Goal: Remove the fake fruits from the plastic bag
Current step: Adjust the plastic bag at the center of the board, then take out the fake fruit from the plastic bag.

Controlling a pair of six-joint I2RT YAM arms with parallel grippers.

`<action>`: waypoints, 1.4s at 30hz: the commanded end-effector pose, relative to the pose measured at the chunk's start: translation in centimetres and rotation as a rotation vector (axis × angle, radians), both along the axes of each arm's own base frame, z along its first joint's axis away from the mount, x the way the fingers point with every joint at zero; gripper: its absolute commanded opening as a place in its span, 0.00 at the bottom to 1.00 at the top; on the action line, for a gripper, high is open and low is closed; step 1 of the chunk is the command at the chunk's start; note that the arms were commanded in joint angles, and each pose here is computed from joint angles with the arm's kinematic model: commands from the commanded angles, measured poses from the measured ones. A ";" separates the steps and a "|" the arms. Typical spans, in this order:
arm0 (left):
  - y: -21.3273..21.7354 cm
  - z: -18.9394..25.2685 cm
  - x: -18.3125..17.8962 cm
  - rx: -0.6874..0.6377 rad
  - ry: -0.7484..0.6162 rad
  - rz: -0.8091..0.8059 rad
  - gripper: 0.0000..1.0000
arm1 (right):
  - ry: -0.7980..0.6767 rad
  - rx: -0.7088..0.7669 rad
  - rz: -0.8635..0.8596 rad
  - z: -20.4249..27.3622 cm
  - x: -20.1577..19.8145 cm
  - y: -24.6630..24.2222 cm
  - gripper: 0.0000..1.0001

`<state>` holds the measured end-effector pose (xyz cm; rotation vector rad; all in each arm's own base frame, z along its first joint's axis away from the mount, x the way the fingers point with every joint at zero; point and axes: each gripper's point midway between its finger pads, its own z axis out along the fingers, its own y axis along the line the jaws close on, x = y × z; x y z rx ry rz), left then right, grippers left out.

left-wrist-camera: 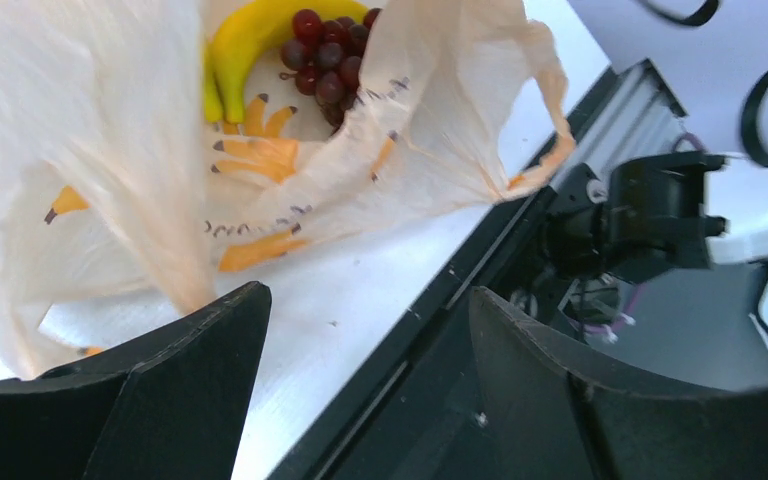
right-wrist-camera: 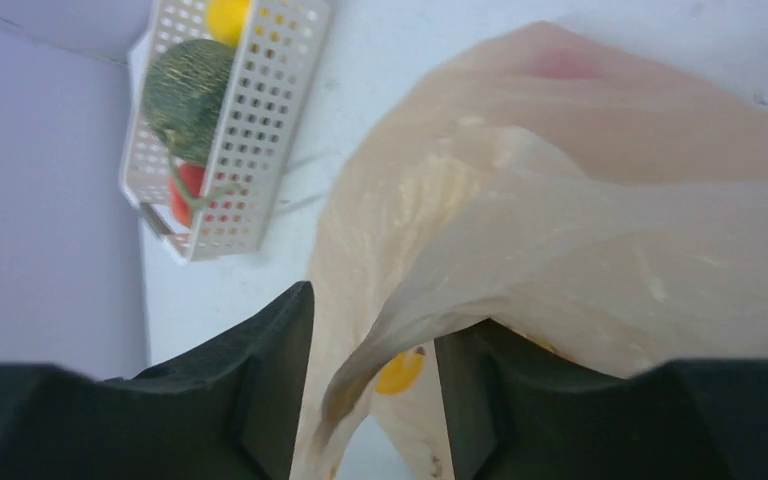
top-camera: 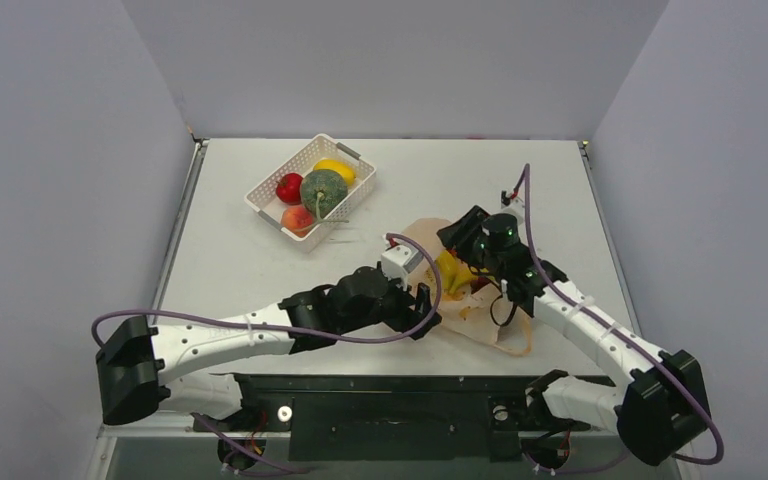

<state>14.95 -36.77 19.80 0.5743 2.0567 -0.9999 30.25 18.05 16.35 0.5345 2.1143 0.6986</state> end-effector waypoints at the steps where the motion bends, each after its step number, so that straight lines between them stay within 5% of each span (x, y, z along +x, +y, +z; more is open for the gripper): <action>1: -2.2 1.8 3.0 -0.056 -0.084 0.093 0.70 | -0.133 0.141 0.077 5.3 3.8 2.3 0.35; 6: -2.9 0.0 7.0 -0.024 -0.108 0.236 0.69 | -0.092 0.217 0.088 4.6 5.0 2.5 0.13; 10: -2.8 -1.1 10.3 -0.038 -0.088 0.284 0.67 | -0.096 0.219 0.112 4.7 5.2 1.7 0.07; 27: -6.4 -7.6 18.1 0.026 -0.036 0.499 0.66 | -0.072 0.145 0.171 4.5 3.6 1.2 0.07; 42: -9.3 -14.1 21.2 0.078 0.007 0.626 0.66 | -0.067 0.137 0.159 4.0 2.7 0.6 0.07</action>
